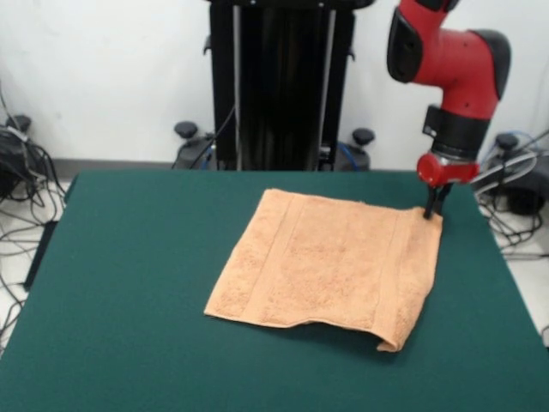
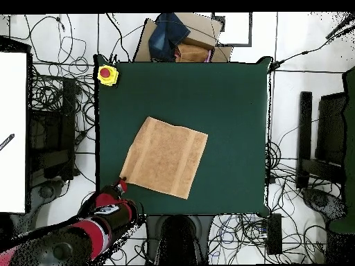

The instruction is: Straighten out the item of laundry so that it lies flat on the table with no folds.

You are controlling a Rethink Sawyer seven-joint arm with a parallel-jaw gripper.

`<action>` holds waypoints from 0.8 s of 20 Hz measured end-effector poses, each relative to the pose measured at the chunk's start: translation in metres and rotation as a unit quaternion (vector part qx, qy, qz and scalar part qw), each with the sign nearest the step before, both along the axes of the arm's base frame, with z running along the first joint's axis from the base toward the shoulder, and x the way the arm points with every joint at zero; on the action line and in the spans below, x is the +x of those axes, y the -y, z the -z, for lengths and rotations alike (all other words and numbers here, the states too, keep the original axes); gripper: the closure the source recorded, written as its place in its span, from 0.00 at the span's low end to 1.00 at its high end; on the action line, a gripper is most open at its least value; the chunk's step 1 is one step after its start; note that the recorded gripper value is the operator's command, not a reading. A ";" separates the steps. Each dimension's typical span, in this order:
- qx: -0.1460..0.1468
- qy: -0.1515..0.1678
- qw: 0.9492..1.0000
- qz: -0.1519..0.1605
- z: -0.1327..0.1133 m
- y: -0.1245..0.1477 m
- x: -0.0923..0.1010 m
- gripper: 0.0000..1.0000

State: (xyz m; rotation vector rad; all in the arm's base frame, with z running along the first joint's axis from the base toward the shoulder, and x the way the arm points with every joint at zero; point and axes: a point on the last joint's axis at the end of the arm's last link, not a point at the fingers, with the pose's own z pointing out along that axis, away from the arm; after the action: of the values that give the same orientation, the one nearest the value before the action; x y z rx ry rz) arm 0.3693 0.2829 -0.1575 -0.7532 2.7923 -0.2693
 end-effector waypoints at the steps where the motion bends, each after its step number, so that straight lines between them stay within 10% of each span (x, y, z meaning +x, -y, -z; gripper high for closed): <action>1: 0.000 -0.001 1.000 0.000 0.000 0.000 -0.001 1.00; 7: -0.001 -0.006 1.000 0.000 0.001 0.001 -0.007 1.00; 8: -0.001 -0.007 1.000 0.000 0.001 0.001 -0.007 0.00; 16: 0.000 -0.008 1.000 0.000 0.001 0.001 -0.008 0.00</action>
State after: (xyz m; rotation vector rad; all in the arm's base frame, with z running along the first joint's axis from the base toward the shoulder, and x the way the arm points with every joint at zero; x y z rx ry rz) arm 0.3609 0.2824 -0.1585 -0.7597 2.8071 -0.2657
